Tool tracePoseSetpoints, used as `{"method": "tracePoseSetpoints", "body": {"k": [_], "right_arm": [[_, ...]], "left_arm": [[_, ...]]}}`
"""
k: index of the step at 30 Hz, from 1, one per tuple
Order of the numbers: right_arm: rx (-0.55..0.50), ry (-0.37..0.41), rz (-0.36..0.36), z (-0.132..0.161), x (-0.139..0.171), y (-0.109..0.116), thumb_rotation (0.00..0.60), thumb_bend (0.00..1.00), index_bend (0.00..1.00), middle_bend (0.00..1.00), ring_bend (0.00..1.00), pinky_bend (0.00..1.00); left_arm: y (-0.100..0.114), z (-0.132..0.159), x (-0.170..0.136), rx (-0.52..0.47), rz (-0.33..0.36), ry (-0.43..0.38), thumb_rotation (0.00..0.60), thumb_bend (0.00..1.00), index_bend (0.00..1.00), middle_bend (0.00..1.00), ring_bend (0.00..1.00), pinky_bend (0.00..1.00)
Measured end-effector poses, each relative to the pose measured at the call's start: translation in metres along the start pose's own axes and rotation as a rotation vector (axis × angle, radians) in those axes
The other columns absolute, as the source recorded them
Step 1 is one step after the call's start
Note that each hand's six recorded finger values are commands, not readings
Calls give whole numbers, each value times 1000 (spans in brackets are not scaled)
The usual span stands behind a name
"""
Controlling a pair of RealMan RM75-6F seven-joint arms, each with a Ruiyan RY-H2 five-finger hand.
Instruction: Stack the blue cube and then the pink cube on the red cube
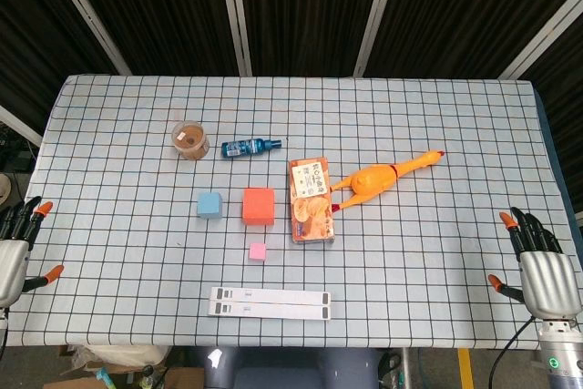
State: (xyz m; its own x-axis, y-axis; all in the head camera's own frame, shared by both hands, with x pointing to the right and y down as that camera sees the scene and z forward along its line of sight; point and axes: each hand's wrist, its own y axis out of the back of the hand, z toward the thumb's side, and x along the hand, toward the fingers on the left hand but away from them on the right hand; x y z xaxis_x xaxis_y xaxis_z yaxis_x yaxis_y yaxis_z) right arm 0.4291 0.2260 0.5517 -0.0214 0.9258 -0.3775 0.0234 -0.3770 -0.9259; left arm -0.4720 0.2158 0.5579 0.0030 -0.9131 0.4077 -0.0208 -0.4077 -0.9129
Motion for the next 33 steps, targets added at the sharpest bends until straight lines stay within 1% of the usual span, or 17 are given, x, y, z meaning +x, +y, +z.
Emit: {"method": "tracePoseSetpoints", "body": {"k": [11, 15, 20, 24, 33], "right_arm": [[-12, 7, -13, 1, 1, 4, 600, 160, 102, 74, 96, 213], [-10, 5, -11, 1, 1, 4, 600, 160, 102, 74, 96, 213], [-6, 4, -2, 0, 2, 3, 600, 161, 102, 74, 96, 213], [-14, 2, -6, -1, 2, 4, 600, 159, 102, 74, 96, 213], [-25, -3, -10, -2, 3, 6, 600, 161, 102, 74, 96, 213]], "left_arm": [[6, 3, -5, -9, 16, -11, 600, 166, 74, 33, 0, 42], [8, 2, -5, -19, 26, -12, 600, 167, 75, 37, 0, 58], [5, 0, -5, -21, 12, -8, 600, 166, 75, 37, 0, 60], [4, 0, -4, -21, 16, -11, 600, 166, 75, 37, 0, 60], [-3, 3, 0, -13, -5, -15, 600, 166, 74, 36, 0, 60]]}}
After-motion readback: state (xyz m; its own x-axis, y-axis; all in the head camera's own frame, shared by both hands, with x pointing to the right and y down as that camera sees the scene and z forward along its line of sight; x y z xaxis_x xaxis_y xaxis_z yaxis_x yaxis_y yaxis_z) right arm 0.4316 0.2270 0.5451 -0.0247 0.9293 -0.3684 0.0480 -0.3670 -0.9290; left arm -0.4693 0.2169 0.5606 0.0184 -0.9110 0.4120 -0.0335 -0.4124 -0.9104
